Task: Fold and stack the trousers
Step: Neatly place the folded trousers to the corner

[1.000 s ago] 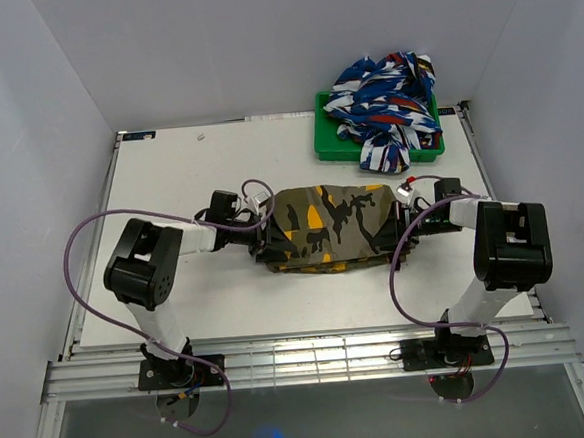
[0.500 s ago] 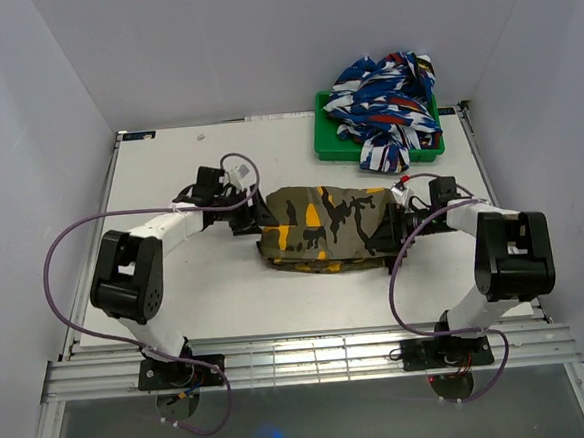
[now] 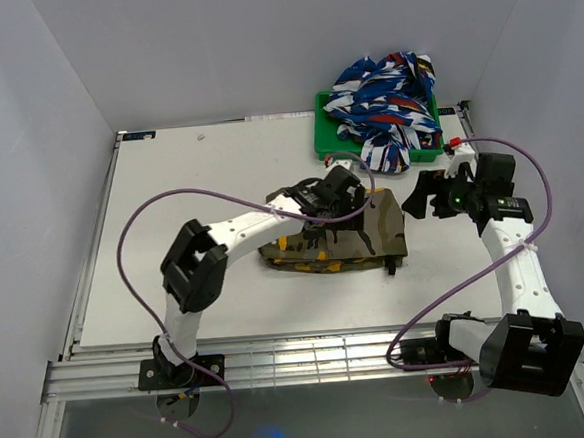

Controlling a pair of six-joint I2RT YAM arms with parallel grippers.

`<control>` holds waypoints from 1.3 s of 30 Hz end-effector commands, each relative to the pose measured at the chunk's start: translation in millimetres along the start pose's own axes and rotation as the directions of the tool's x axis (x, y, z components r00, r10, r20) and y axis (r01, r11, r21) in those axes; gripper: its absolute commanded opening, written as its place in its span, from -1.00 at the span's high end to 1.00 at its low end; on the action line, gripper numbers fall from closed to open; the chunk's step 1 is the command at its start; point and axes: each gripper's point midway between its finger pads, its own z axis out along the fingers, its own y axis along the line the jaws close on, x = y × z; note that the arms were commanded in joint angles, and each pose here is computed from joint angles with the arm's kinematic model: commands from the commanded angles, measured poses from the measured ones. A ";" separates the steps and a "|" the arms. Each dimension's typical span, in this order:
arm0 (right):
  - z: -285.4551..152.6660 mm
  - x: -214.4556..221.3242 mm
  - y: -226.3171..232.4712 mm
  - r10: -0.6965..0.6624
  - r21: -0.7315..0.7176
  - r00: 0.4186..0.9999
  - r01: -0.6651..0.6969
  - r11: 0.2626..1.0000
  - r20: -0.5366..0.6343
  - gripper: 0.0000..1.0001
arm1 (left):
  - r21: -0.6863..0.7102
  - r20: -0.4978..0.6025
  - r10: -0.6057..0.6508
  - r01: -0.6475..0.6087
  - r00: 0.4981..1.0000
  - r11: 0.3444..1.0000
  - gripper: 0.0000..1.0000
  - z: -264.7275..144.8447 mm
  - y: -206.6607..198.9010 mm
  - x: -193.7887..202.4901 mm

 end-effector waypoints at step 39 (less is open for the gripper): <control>-20.3 28.4 -61.3 0.129 0.145 0.990 -0.119 0.982 -0.059 -0.80 | -0.482 -0.179 -0.192 0.084 0.965 0.872 -0.76 88.2 482.2 -46.6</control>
